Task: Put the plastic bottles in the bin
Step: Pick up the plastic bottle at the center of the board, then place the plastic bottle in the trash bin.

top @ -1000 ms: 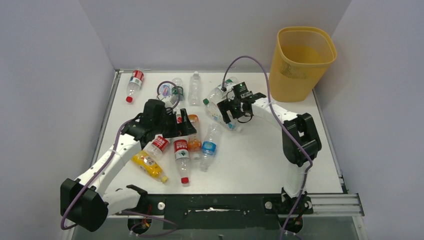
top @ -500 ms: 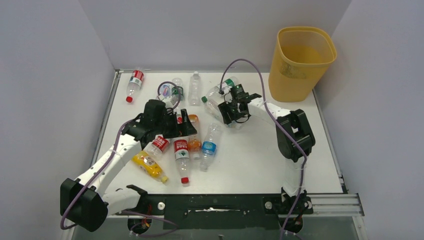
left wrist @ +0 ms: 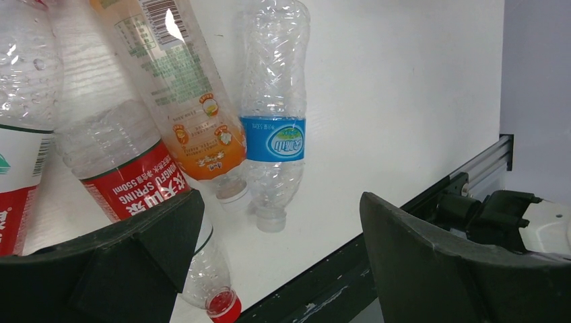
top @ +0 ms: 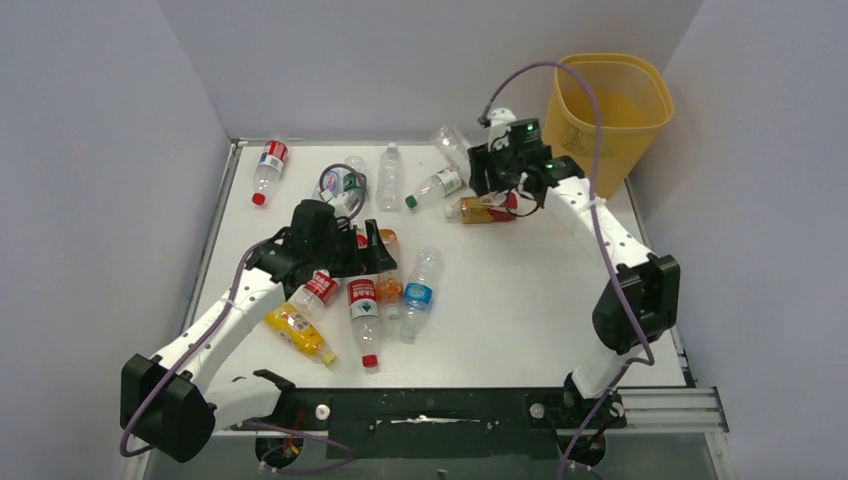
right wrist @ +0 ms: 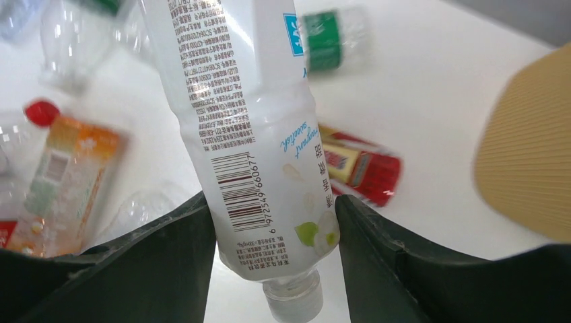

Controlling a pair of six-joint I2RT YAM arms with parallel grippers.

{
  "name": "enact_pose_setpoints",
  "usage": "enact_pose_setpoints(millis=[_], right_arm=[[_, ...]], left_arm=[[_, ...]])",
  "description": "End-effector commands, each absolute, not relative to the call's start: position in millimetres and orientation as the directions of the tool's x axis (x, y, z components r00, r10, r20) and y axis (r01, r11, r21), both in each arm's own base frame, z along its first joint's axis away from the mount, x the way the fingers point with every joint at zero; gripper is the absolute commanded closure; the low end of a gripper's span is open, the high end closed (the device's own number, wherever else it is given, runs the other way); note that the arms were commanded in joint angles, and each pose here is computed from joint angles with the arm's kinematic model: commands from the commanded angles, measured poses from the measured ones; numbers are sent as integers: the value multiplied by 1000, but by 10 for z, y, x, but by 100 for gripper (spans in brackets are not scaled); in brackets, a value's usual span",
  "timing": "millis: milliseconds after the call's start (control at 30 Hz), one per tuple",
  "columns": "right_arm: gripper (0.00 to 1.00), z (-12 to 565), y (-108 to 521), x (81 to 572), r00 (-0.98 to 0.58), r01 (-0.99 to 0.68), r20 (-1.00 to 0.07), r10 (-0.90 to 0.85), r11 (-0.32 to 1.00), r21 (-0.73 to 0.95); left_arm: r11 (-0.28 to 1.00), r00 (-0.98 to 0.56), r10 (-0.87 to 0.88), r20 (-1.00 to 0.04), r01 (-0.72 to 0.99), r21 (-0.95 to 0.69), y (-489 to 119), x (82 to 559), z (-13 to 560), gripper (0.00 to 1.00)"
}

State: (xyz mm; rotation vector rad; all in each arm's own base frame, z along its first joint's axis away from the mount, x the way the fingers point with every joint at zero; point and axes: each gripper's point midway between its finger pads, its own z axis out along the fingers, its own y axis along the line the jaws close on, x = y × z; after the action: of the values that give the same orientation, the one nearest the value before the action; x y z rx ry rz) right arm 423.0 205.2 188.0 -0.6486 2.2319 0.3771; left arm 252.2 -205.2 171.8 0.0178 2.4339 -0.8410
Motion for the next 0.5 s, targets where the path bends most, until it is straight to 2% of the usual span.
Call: enact_pose_setpoints(millis=[0,233,333,467], right_arm=[[62,3053,1587,4496,-415,-432,-898,-149,900,51],[62,4095,909,4702,-200,-219,-980,-2,975,43],[63,4322,507,4790,-144,-118,-986,78,988,96],[63,4523,113,4862,-75,-71,-982,172,982,177]], left_arm=[[773,-822,-165,-546,236,-589,-2188,2586,1827,12],[769,-828,-148,-541,247,-589,-2265,2565,1792,12],[767,-831,-141,-537,251,-590,-2298,2546,1778,12],[766,-837,-134,-531,252,-591,-2329,2513,1752,12]])
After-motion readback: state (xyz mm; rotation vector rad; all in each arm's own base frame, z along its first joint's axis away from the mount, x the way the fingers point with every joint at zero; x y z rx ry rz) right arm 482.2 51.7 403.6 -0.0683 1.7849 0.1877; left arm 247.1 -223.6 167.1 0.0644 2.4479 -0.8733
